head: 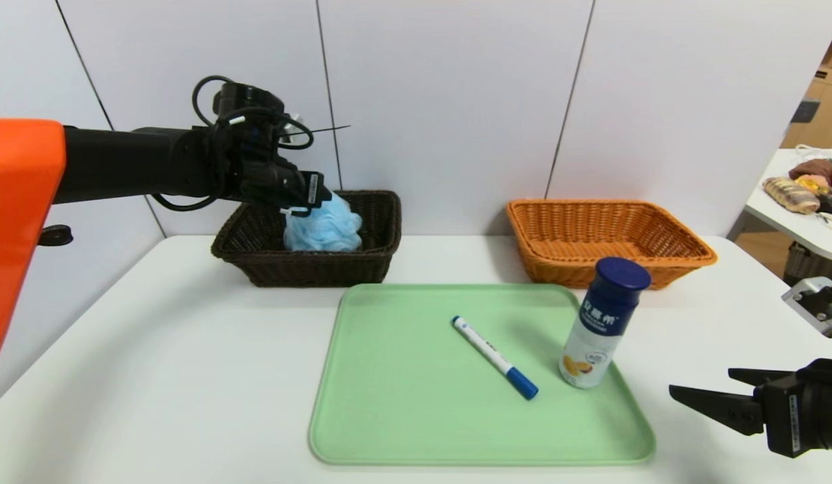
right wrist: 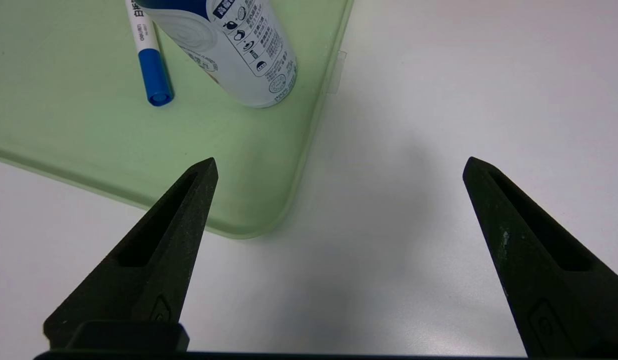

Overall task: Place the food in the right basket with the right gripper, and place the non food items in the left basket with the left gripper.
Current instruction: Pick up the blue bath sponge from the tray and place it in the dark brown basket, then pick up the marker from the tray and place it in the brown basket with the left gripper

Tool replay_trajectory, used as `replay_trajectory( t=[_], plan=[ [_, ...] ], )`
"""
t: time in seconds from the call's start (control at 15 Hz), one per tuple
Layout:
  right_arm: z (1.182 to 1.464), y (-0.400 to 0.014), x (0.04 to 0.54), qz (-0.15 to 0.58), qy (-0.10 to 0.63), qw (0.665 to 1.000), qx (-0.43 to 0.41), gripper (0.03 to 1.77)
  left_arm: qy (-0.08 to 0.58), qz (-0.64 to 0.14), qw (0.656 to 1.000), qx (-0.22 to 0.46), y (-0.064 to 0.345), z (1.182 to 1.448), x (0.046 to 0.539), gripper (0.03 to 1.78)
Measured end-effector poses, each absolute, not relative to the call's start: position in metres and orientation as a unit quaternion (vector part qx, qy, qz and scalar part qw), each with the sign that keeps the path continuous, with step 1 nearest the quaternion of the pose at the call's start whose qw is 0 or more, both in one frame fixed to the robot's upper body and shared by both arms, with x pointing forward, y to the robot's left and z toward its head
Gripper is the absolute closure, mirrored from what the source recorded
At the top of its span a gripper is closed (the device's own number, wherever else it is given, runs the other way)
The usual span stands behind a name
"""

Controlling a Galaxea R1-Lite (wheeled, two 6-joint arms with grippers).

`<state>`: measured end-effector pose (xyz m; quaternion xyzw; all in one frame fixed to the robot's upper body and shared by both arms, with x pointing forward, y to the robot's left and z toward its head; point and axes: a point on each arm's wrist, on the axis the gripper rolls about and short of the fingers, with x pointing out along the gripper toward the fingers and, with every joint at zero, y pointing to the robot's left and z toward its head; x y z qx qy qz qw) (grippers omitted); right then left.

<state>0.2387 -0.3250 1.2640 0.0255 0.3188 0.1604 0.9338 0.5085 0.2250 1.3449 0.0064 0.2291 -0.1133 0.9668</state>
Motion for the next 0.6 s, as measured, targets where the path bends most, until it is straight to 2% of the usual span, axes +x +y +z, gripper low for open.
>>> replay_trajectory(
  t=[0.33, 0.6],
  plan=[
    [1.266, -0.325, 0.24, 0.16, 0.306, 0.938, 0.025, 0.1, 0.212, -0.114, 0.97, 0.008, 0.228, 1.363, 0.497, 0.44],
    [1.266, -0.325, 0.238, 0.16, 0.305, 0.939, 0.025, 0.1, 0.202, -0.128, 0.971, 0.019, 0.229, 1.4, 0.461, 0.31]
  ],
)
